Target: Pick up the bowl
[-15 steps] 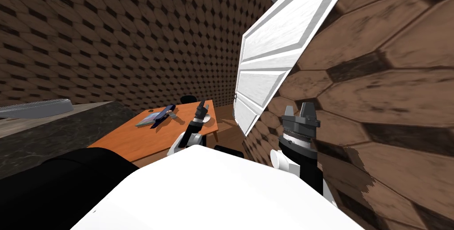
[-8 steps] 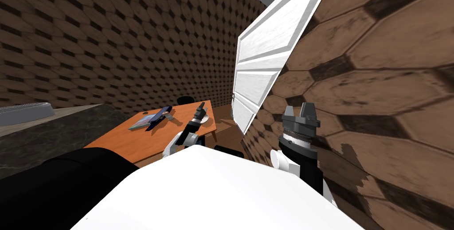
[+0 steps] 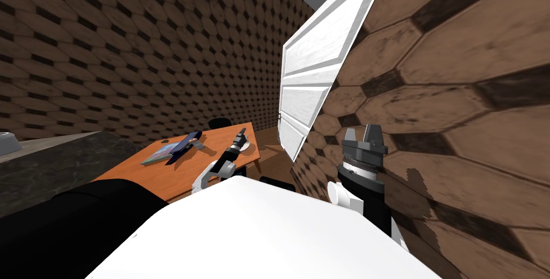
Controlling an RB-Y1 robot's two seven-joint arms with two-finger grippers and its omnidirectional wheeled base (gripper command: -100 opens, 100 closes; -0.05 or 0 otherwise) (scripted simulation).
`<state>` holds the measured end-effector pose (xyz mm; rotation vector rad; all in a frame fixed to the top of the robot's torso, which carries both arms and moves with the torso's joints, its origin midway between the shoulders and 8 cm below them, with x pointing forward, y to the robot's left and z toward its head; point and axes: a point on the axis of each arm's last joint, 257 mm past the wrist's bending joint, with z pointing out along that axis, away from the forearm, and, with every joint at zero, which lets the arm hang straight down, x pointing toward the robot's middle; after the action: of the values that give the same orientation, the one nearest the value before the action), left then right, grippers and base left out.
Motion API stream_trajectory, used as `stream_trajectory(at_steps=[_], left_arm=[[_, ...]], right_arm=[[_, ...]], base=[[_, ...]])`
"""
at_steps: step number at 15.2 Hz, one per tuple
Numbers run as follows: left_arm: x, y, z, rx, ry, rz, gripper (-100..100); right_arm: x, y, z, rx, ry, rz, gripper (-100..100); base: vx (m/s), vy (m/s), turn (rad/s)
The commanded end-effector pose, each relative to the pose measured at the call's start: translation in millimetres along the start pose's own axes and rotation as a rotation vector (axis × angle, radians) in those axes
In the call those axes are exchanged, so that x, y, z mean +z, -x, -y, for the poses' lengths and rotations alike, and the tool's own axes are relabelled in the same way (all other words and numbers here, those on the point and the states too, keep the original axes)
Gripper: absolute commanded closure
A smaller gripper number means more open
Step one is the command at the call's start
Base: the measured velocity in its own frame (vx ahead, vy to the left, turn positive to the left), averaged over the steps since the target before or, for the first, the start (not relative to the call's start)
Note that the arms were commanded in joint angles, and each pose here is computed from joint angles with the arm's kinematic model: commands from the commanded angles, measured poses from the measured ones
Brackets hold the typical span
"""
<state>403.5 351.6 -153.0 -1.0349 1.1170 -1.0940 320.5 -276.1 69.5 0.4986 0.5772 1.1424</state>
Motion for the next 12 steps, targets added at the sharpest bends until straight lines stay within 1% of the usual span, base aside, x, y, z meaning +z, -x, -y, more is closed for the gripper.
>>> stream_trajectory(at_steps=[1, 2, 3, 4, 5, 6, 7, 8, 9, 10, 11, 12], left_arm=[[-1.2, 9.5, -18, -0.008, 0.056, 0.014, -100], [-4.1, 21.6, -35, -0.018, 0.106, 0.031, -100], [-4.4, 21.8, -37, -0.018, 0.115, 0.032, -100], [-8.1, 34.2, -53, -0.031, 0.159, 0.051, -100], [-8.8, 34.5, -57, -0.031, 0.175, 0.053, -100], [-13.9, 47.3, -74, -0.046, 0.224, 0.075, -100], [-14.6, 47.5, -77, -0.047, 0.236, 0.076, -100], [-20.7, 60.4, -93, -0.064, 0.282, 0.1, -100], [-21.8, 60.5, -96, -0.064, 0.297, 0.101, -100], [-28.9, 73.4, -112, -0.083, 0.341, 0.126, -100], [-30.3, 73.5, -116, -0.084, 0.357, 0.128, -100], [-30.3, 73.5, -116, -0.084, 0.357, 0.128, -100]], right_arm=[[0.0, 0, 0, 0.0, 0.0, 0.0, 0], [0.0, 0, 0, 0.0, 0.0, 0.0, 0], [0.0, 0, 0, 0.0, 0.0, 0.0, 0], [0.0, 0, 0, 0.0, 0.0, 0.0, 0], [0.0, 0, 0, 0.0, 0.0, 0.0, 0], [0.0, 0, 0, 0.0, 0.0, 0.0, 0], [0.0, 0, 0, 0.0, 0.0, 0.0, 0], [0.0, 0, 0, 0.0, 0.0, 0.0, 0], [0.0, 0, 0, 0.0, 0.0, 0.0, 0], [0.0, 0, 0, 0.0, 0.0, 0.0, 0], [0.0, 0, 0, 0.0, 0.0, 0.0, 0], [0.0, 0, 0, 0.0, 0.0, 0.0, 0]], base=[[0.009, -0.003, -0.091], [0.012, -0.003, -0.133], [0.013, -0.001, -0.105], [0.015, -0.001, -0.122], [0.016, 0.001, -0.109], [0.018, 0.002, -0.158], [0.02, 0.006, -0.112], [0.025, 0.007, -0.118], [0.023, 0.009, -0.098], [0.026, 0.007, -0.114], [0.024, 0.006, -0.107], [0.014, 0.006, -0.046]])
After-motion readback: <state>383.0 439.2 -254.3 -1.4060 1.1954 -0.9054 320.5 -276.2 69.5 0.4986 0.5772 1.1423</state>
